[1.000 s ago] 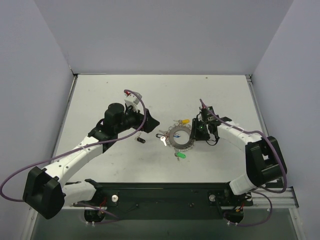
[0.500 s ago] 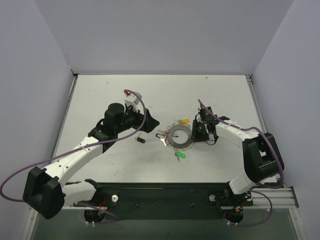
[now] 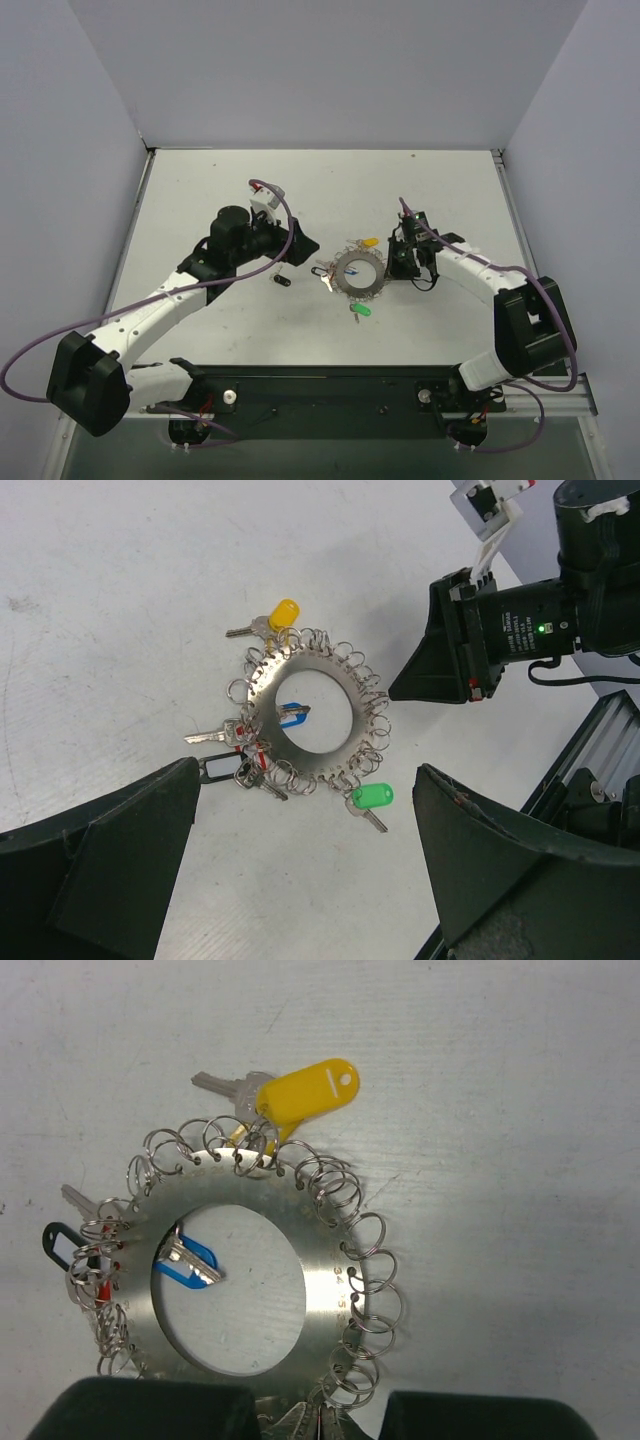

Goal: Put the keys on the keyring

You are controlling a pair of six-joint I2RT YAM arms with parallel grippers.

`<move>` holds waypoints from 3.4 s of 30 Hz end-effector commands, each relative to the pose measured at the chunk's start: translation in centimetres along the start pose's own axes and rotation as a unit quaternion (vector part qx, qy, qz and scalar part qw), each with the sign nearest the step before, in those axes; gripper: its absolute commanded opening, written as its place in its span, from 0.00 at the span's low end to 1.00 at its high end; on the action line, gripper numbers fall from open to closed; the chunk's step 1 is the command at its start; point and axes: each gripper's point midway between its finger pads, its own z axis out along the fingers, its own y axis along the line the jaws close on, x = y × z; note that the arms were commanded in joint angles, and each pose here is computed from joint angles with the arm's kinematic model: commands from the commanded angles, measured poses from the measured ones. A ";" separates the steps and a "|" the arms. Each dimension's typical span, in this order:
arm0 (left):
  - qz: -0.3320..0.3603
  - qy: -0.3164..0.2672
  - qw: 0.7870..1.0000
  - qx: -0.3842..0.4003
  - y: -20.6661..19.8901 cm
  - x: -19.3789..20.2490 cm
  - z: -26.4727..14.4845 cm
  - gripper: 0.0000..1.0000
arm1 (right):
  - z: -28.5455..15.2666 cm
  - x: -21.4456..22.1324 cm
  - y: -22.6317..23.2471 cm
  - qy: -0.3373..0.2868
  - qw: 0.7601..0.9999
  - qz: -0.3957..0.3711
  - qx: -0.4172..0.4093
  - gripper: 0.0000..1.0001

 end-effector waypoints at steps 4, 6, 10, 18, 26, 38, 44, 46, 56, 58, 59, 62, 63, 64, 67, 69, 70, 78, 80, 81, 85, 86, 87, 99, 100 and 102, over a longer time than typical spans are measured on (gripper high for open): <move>0.006 0.000 1.000 -0.002 0.1 -1.0 1.0 0.97 | -2.2 -2.1 1.0 -0.042 0.999 -0.018 -0.007 0.11; 0.004 0.010 1.000 -0.003 0.2 -0.7 1.3 0.97 | -2.2 -2.2 1.1 -0.043 0.999 -0.019 -0.007 0.12; -0.006 0.037 0.999 -0.008 0.6 0.4 2.5 0.97 | -2.1 -2.8 1.4 -0.045 0.999 -0.020 -0.011 0.24; -0.025 0.097 0.994 -0.032 1.8 2.8 3.8 0.96 | -1.8 -2.6 3.5 -0.039 0.998 -0.041 -0.022 0.36; -0.031 0.121 0.991 -0.043 2.5 4.1 4.2 0.96 | -1.3 -3.1 2.9 -0.042 0.998 -0.051 0.014 0.35; -0.029 0.131 0.990 -0.049 2.7 4.3 4.2 0.96 | -0.6 -5.3 3.5 -0.045 0.997 -0.052 0.026 0.36; -0.030 0.138 0.989 -0.050 2.9 4.6 4.7 0.96 | -0.2 -5.8 3.6 -0.044 0.997 -0.053 0.029 0.36; -0.031 0.140 0.989 -0.048 2.9 4.7 4.9 0.96 | -0.3 -6.0 3.7 -0.047 0.997 -0.053 0.028 0.36; -0.028 0.151 0.987 -0.045 2.9 5.2 5.9 0.96 | 0.3 -6.6 2.2 -0.038 0.998 -0.029 0.035 0.36; -0.027 0.151 0.987 -0.047 3.0 5.3 6.0 0.96 | 0.3 -6.7 1.6 -0.037 0.999 -0.012 0.035 0.36; -0.026 0.151 0.987 -0.047 3.0 5.2 6.0 0.96 | 0.4 -6.7 0.9 -0.035 0.999 -0.001 0.039 0.36; -0.024 0.153 0.987 -0.048 3.2 5.4 6.1 0.96 | 0.4 -6.6 0.1 -0.033 0.998 0.018 0.044 0.36; -0.025 0.154 0.987 -0.048 3.2 5.5 6.2 0.96 | 0.6 -6.4 -0.1 -0.029 0.998 0.023 0.045 0.36; -0.026 0.155 0.986 -0.049 3.3 5.5 6.2 0.96 | 0.7 -6.4 -0.3 -0.027 0.998 0.031 0.043 0.36; -0.026 0.157 0.986 -0.048 3.3 5.6 6.4 0.96 | 1.2 -5.9 -0.9 -0.013 0.998 0.051 0.039 0.35; -0.025 0.157 0.986 -0.048 3.3 5.6 6.4 0.96 | 1.5 -5.7 -1.0 -0.006 0.998 0.058 0.035 0.35; -0.025 0.156 0.986 -0.048 3.3 5.6 6.4 0.96 | 1.6 -5.6 -0.9 -0.001 0.998 0.060 0.030 0.35; -0.025 0.156 0.986 -0.051 3.4 5.5 6.2 0.96 | 3.1 -5.2 -0.8 0.026 0.996 0.085 0.018 0.28; -0.024 0.155 0.986 -0.053 3.4 5.5 6.1 0.96 | 3.2 -5.2 -1.0 0.027 0.995 0.089 0.021 0.27; -0.024 0.156 0.986 -0.055 3.5 5.5 6.2 0.96 | 3.3 -5.2 -1.1 0.028 0.995 0.090 0.022 0.26; -0.024 0.157 0.986 -0.056 3.5 5.5 6.2 0.96 | 3.5 -5.2 -1.3 0.029 0.995 0.093 0.024 0.25; -0.025 0.158 0.986 -0.057 3.6 5.6 6.1 0.96 | 3.5 -5.2 -1.3 0.030 0.995 0.094 0.024 0.25; -0.025 0.156 0.986 -0.056 3.6 5.5 6.2 0.96 | 3.6 -5.2 -1.4 0.031 0.995 0.097 0.025 0.25; -0.025 0.158 0.985 -0.059 3.6 5.6 6.1 0.96 | 4.6 -5.3 -1.5 0.034 0.993 0.113 0.021 0.21; -0.024 0.157 0.986 -0.060 3.7 5.6 6.2 0.96 | 4.6 -5.3 -1.7 0.034 0.992 0.116 0.022 0.20; -0.025 0.157 0.986 -0.059 3.6 5.6 6.1 0.96 | 4.8 -5.2 -1.7 0.035 0.992 0.120 0.021 0.19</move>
